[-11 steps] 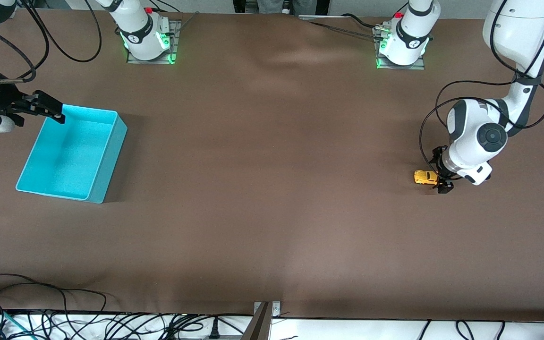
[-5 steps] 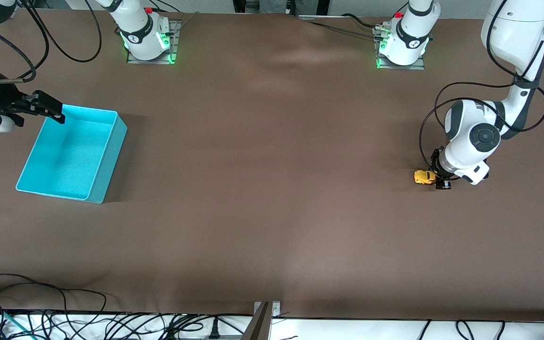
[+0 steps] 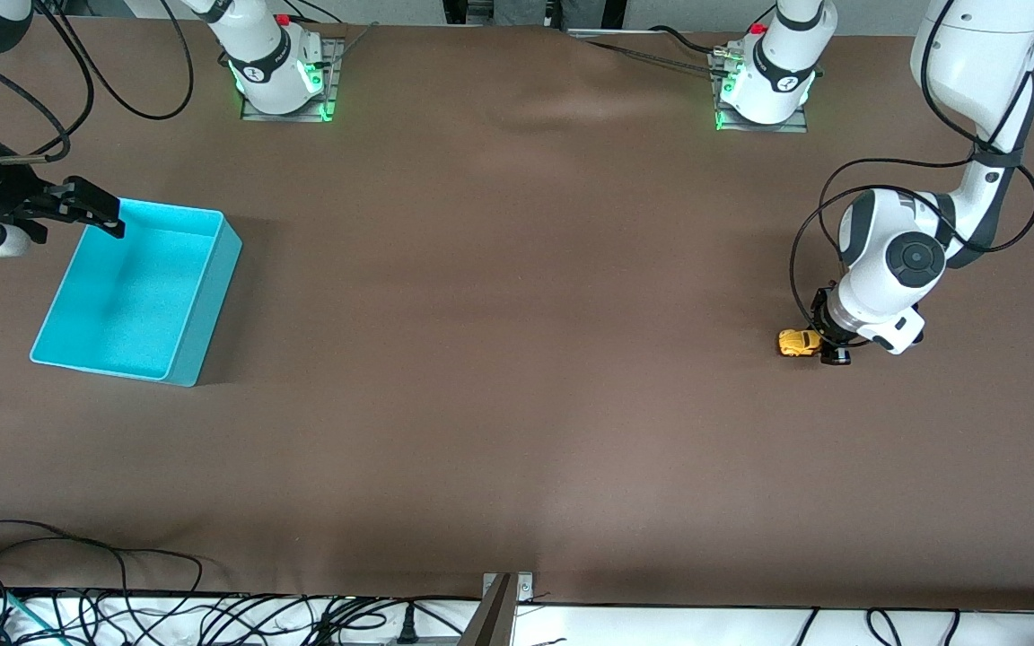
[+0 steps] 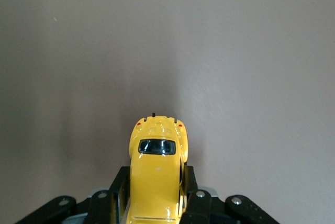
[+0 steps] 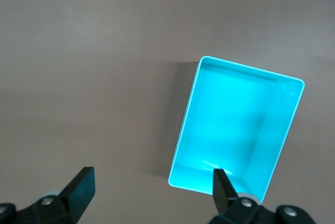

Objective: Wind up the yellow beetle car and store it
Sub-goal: 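Drag the yellow car along the table with the left gripper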

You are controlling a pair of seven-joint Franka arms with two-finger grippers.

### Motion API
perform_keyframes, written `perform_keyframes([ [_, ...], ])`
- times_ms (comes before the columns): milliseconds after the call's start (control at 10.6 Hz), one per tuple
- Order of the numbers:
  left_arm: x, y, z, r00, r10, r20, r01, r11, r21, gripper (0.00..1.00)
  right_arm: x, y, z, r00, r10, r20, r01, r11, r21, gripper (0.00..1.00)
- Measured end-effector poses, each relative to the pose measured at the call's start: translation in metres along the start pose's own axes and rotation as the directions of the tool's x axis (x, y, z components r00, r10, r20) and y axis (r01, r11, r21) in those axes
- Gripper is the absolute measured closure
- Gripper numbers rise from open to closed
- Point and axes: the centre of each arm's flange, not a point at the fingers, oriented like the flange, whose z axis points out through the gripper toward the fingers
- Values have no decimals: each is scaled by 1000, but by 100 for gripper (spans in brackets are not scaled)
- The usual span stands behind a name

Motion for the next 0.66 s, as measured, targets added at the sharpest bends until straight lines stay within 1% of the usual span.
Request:
perform_keyframes([
  [189,-43,-1,-16,1000,-10,24,9,1000,5,55,0,0,0,1000,0,0,0,1000,0,0],
  [474,-117,-19,-21,996,-60,63,58,998,32,55,0,0,0,1000,0,0,0,1000,0,0],
  [663,-143,-31,-12,996,-64,66,60,996,60,55,0,0,0,1000,0,0,0,1000,0,0],
])
